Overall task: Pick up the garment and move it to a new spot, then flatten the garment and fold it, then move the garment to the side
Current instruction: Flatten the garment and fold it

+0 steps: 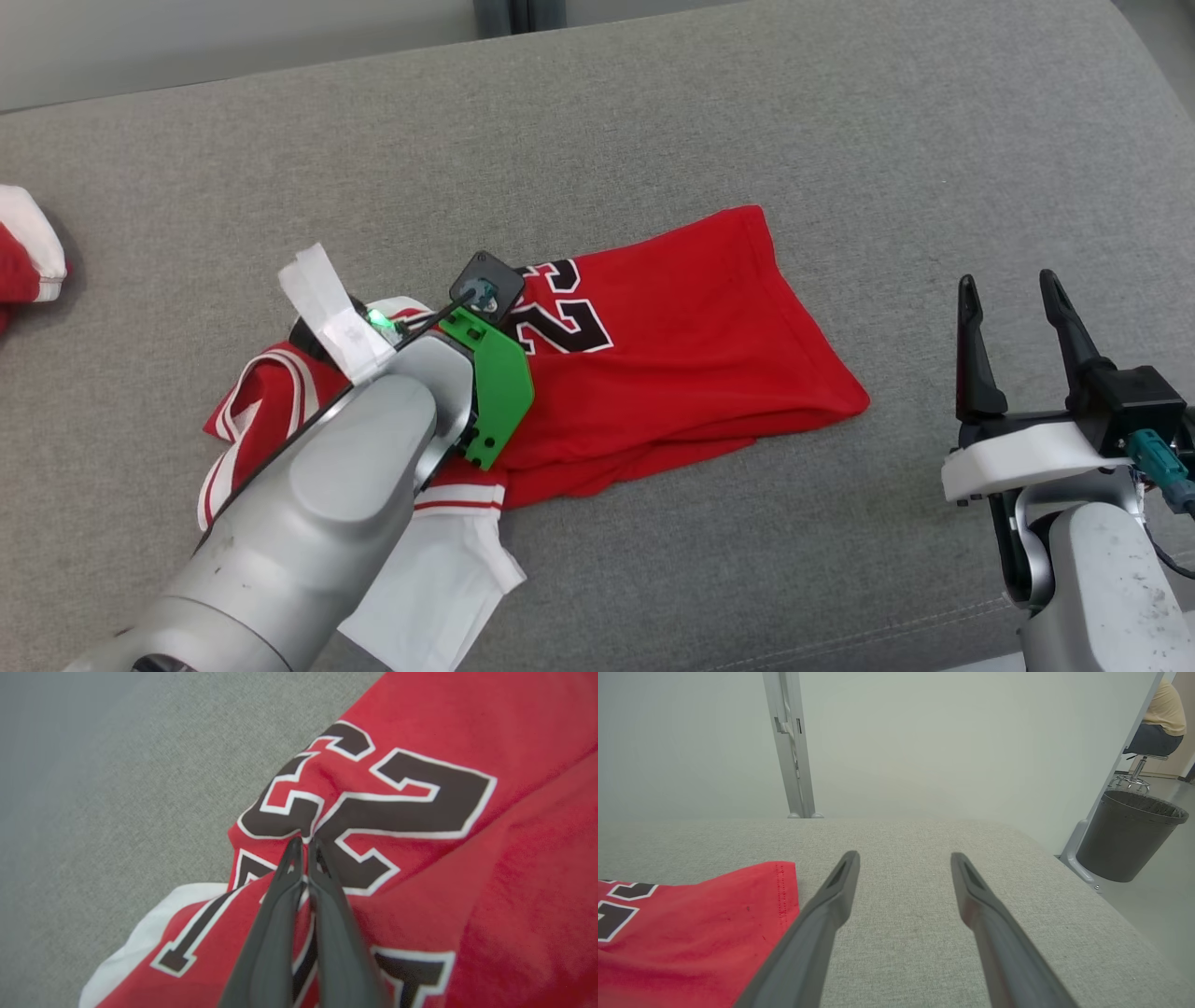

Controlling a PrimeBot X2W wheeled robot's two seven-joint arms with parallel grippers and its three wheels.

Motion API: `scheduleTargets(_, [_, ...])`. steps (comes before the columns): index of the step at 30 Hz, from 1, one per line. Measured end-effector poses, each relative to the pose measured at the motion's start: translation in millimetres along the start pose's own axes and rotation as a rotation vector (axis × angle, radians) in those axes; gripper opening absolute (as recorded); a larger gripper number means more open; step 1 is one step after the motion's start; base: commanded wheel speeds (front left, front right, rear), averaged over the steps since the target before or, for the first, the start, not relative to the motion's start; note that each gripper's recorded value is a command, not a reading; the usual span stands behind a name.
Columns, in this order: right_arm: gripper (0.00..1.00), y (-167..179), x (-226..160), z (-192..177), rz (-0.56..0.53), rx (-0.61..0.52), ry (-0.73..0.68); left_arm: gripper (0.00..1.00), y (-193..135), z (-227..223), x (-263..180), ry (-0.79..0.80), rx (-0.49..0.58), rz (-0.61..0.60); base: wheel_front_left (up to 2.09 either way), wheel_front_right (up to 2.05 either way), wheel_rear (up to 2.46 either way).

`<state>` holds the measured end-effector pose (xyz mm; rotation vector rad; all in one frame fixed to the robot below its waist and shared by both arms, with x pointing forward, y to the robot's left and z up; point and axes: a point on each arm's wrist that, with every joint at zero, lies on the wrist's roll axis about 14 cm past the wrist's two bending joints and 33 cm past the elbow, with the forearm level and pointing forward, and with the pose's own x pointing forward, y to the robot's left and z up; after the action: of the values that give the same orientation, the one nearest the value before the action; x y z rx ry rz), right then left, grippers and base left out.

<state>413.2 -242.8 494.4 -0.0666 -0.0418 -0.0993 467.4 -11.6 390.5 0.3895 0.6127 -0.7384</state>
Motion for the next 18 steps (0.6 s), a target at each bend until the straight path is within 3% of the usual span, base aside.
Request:
scheduleTargets(10, [1.0,-18,-5,5,-0.048,-0.01,-0.01,0.0,41,113,-9,-0.393,0.03,0.15,0.0,0.0,0.0])
scheduleTargets(18, [1.0,-32,-9,5,-0.084,-0.033,-0.004,0.0,62,163,-3,-0.503,0.131,0.208,0.0,0.0,0.0])
